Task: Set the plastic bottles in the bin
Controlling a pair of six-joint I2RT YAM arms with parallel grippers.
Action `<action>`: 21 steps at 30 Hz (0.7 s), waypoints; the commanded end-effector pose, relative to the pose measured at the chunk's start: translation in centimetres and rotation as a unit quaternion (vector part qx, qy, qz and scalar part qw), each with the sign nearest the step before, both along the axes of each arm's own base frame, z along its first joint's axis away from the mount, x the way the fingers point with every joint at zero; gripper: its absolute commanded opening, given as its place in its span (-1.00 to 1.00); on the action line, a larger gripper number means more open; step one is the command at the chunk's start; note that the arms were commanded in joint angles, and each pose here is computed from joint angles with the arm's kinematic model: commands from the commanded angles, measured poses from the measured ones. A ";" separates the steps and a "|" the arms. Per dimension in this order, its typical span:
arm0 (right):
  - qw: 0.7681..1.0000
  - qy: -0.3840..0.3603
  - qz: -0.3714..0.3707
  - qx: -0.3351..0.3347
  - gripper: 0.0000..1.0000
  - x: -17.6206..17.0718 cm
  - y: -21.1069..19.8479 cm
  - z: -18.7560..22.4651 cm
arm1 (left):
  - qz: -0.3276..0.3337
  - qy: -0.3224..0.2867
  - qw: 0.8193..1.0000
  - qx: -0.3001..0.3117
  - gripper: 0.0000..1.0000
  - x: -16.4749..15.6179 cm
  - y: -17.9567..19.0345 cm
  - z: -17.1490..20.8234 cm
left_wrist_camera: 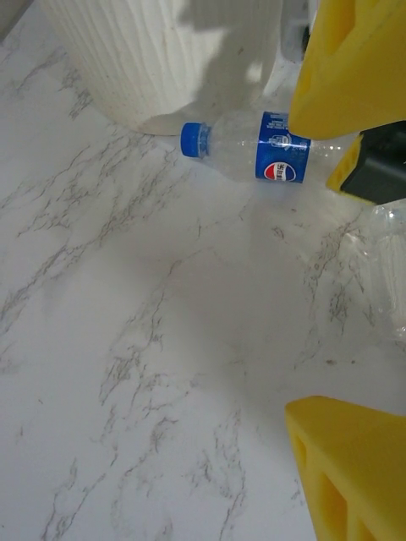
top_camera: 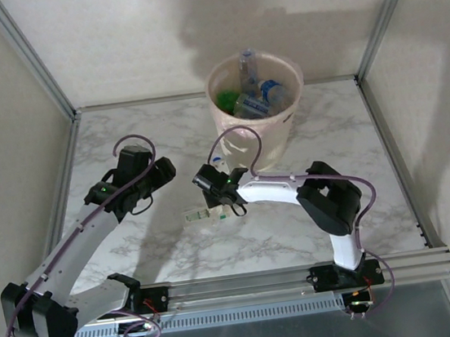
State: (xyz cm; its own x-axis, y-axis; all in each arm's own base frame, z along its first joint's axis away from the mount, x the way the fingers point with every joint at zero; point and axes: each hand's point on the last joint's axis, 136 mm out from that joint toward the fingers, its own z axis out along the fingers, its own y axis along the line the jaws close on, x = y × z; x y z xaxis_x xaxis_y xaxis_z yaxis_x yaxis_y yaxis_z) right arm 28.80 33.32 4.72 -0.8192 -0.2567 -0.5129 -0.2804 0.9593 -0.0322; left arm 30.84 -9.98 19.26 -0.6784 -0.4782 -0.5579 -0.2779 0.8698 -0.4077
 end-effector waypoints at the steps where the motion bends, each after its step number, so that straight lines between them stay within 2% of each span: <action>1: 1.000 -0.015 -0.012 0.016 0.59 1.8 1.2 0.4 | 0.008 -0.012 1.000 0.012 0.59 0.2 0.8 0.9; 6: 1.000 -0.007 -0.001 0.009 0.44 2.2 1.9 -0.5 | 0.010 -0.005 1.000 0.018 0.57 0.4 0.9 0.1; 14: 1.000 0.000 0.005 0.009 0.06 2.0 2.2 -0.9 | 0.010 -0.004 1.000 0.019 0.56 0.8 0.9 -0.2; 16: 1.000 -0.003 0.009 0.017 -0.04 2.0 2.3 -0.2 | 0.010 -0.003 1.000 0.019 0.55 0.9 0.9 -0.3; 21: 0.999 -0.016 0.030 0.041 -0.10 1.5 3.4 3.3 | 0.013 -0.005 1.000 0.017 0.54 1.1 0.8 -0.2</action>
State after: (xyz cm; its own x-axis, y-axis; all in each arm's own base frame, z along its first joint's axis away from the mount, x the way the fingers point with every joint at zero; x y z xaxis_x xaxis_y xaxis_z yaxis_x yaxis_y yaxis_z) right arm 30.31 35.53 4.26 -0.8097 -0.2699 -0.5212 -0.3080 0.9513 -0.0142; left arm 31.40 -9.80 18.71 -0.6799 -0.4760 -0.5579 -0.2869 0.8728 -0.3949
